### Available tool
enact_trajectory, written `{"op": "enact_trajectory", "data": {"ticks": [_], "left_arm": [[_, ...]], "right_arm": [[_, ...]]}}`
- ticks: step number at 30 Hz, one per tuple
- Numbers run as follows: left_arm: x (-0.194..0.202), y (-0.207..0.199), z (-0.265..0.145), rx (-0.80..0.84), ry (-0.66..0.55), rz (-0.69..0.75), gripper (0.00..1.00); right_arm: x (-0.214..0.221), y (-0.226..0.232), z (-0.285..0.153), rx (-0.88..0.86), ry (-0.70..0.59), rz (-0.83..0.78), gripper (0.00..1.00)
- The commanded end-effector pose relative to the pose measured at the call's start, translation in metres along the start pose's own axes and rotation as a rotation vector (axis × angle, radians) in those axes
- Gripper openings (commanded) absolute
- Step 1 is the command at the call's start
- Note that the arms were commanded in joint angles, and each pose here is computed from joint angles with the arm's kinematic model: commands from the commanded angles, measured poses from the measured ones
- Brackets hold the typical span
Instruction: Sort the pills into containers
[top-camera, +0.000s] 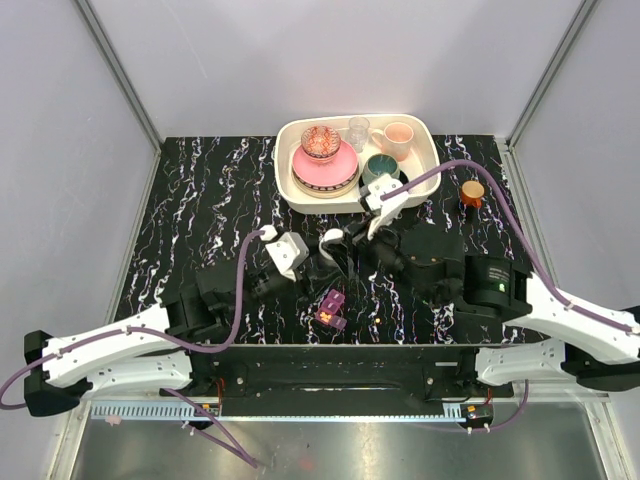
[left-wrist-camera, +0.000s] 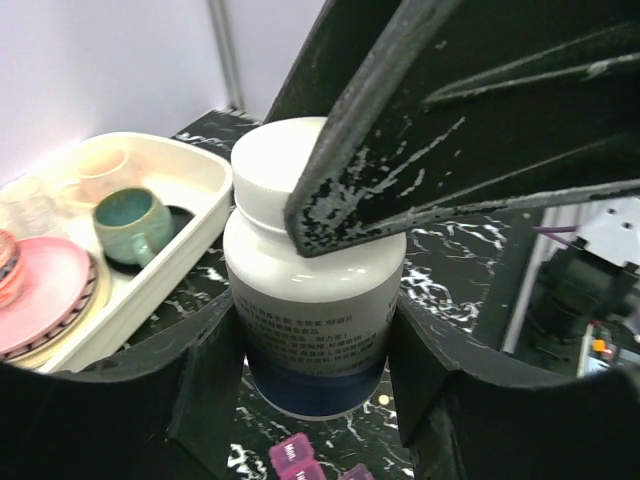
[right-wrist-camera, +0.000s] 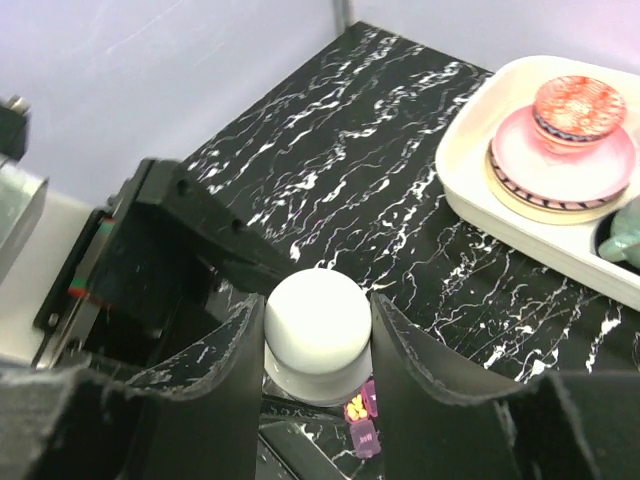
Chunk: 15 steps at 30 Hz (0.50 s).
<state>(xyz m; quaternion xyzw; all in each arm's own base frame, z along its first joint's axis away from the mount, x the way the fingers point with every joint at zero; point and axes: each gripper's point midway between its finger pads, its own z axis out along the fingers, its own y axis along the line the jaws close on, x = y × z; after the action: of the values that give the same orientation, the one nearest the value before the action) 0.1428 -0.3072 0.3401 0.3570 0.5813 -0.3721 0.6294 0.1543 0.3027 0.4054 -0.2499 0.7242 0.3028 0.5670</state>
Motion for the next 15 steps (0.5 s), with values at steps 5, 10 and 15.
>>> {"op": "enact_trajectory", "data": {"ticks": [5,10,15], "left_arm": [[-0.058,0.026,0.000,-0.143,-0.133,0.032,0.00],[-0.048,0.011,-0.005,-0.063,-0.135,-0.006,0.00],[-0.047,-0.013,-0.016,0.076,-0.163,-0.034,0.00]], "right_arm": [[-0.036,-0.025,0.002,0.190,-0.131,0.174,0.54],[-0.059,-0.006,-0.023,-0.014,-0.244,0.161,0.75],[-0.070,-0.007,-0.057,-0.115,-0.309,0.144,0.79]]}}
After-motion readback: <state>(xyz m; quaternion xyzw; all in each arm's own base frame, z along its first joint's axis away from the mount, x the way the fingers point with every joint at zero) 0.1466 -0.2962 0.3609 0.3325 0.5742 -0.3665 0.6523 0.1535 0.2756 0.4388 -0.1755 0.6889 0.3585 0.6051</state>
